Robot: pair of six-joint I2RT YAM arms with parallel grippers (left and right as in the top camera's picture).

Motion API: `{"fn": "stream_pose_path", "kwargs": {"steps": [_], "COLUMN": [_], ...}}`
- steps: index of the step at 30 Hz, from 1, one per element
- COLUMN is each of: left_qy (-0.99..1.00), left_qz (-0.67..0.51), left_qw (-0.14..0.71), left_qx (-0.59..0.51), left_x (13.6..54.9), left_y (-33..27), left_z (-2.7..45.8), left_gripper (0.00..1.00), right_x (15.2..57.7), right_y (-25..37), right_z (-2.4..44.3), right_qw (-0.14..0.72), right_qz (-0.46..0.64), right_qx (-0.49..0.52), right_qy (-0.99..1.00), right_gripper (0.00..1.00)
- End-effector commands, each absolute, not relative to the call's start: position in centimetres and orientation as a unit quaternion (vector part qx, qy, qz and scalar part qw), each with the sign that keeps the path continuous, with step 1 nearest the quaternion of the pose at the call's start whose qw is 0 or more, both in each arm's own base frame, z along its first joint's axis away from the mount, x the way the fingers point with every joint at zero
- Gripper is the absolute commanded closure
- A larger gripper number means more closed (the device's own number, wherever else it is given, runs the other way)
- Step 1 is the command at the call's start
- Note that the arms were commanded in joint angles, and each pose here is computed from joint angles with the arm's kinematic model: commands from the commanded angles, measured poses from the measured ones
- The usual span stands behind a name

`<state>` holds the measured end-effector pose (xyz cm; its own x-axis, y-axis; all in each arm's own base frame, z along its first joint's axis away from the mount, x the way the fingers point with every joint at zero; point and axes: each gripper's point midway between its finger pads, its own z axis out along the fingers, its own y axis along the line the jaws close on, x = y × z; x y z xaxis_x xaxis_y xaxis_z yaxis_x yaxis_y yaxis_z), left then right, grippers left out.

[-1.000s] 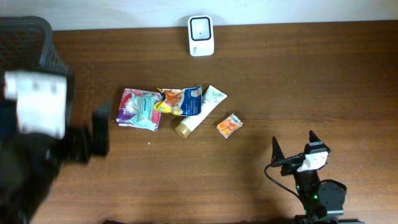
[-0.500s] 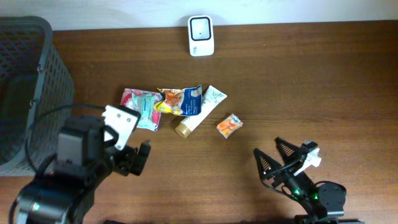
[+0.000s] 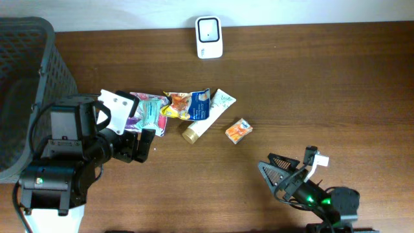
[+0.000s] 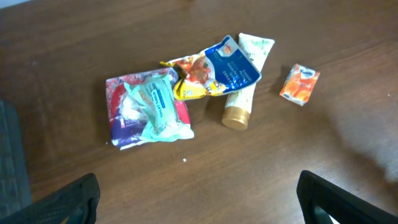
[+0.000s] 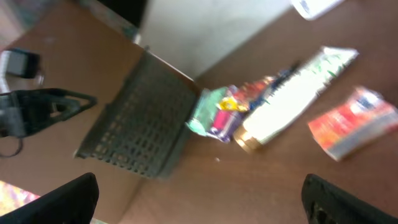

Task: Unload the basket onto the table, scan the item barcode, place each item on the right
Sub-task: 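Move the right gripper to the orange tissue pack and grasp it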

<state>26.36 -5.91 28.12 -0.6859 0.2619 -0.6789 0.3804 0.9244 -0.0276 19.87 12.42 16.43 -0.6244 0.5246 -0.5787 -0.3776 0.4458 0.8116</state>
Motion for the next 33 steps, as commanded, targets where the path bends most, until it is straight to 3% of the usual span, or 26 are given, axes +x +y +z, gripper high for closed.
{"fn": "stream_pose_path", "kwargs": {"steps": [1, 6, 9, 16, 22, 26, 33], "left_qy": [0.908, 0.905, 0.904, 0.904, 0.904, 0.904, 0.904], "left_qz": [-0.097, -0.096, -0.096, -0.096, -0.096, -0.096, -0.096], "left_qw": [0.361, 0.37, 0.372, 0.37, 0.371, 0.371, 0.371], "left_qx": [0.188, 0.189, 0.189, 0.189, 0.189, 0.189, 0.189], "left_x": [26.2, 26.6, 26.7, 26.6, 26.6, 26.6, 26.6], "left_y": [-6.4, -6.4, -6.4, -6.4, -6.4, -6.4, -6.4], "left_z": [28.4, 28.7, 28.8, 28.7, 28.7, 28.7, 28.7], "left_gripper": [0.01, 0.01, 0.01, 0.01, 0.01, 0.01, 0.01], "right_x": [21.2, 24.2, 26.3, 30.5, 32.9, 33.1, 34.6], "right_y": [11.7, 9.4, 10.2, 13.9, 14.6, 14.5, 15.3], "right_z": [18.0, 16.6, 16.0, 10.4, 4.9, 2.4, 2.1], "right_qw": [0.435, 0.312, 0.226, 0.117, 0.077, 0.058, 0.073], "right_qz": [0.453, 0.318, 0.249, 0.213, 0.204, 0.19, 0.211], "right_qx": [0.024, 0.067, 0.073, 0.16, 0.225, 0.242, 0.255], "right_qy": [0.778, 0.893, 0.939, 0.957, 0.949, 0.95, 0.941], "right_gripper": [0.0, 0.12, 0.25, 0.39, 0.5, 0.51, 0.53]}}
